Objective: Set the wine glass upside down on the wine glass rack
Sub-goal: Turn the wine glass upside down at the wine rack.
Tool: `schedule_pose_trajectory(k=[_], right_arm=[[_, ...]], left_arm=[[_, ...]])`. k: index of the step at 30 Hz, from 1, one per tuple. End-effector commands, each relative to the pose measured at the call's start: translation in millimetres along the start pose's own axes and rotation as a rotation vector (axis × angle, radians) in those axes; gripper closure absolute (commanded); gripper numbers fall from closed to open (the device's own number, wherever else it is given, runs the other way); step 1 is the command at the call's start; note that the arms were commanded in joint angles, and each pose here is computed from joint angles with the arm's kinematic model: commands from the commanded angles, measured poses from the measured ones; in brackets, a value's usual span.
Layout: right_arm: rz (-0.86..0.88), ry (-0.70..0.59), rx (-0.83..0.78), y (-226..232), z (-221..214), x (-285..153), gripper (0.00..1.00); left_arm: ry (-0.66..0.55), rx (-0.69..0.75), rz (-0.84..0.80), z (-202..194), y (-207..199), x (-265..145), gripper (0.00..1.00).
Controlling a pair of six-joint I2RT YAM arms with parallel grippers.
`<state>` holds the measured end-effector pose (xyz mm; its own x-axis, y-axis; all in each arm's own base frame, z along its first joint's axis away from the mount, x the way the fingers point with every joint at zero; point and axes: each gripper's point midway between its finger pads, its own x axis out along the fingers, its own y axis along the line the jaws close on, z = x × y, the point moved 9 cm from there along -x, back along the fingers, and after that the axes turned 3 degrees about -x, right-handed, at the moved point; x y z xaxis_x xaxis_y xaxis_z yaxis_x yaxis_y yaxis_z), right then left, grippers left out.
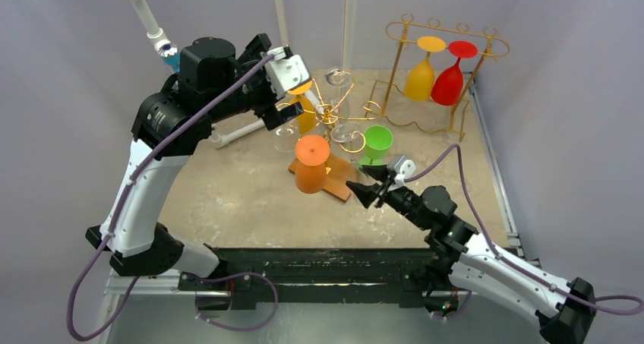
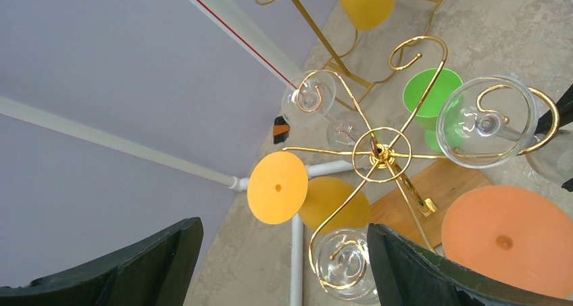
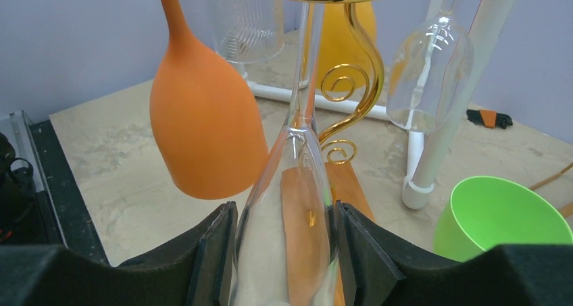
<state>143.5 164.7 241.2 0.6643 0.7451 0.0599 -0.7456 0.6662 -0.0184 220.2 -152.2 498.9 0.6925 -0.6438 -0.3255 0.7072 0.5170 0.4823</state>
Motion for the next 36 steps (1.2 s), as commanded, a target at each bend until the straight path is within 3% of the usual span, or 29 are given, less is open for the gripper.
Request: schedule_pose_trajectory(k=[1, 14, 20, 24, 29, 33, 36], right_arm=[[-0.019, -0.168, -0.069, -3.1, 24.0, 3.4, 1.00], [-0.148, -0.277, -0.020, -12.4, 11.0, 3.9, 1.00], [-0.180, -0.243, 0.048, -13.0, -1.5, 7.3, 1.00], [-0.168, -0.211, 0.068, -10.7, -12.9, 10.2, 0.79], [-0.198, -0.210, 0.087, -13.0, -18.4, 7.7, 0.42], [-0.208, -0.202, 0.081, -13.9, -13.3, 5.5, 0.22], [-0.212, -0.198, 0.077, -14.5, -9.0, 1.3, 0.14]], left_arm=[[0.189, -0.121, 0.199, -18.9, 6.8, -19.1, 0.00], [0.187, -0.119, 0.210, -17.6, 8.5, -20.7, 0.00], [0.180, -0.122, 0.208, -16.8, 8.2, -21.5, 0.00], [0.167, -0.119, 0.210, -15.4, 8.8, -24.1, 0.00], [0.161, -0.111, 0.216, -14.7, 9.4, -26.8, 0.00], [0.150, -0.106, 0.222, -14.5, 9.9, -27.9, 0.00], [0.152, -0.101, 0.220, -15.1, 9.6, -27.2, 0.00]])
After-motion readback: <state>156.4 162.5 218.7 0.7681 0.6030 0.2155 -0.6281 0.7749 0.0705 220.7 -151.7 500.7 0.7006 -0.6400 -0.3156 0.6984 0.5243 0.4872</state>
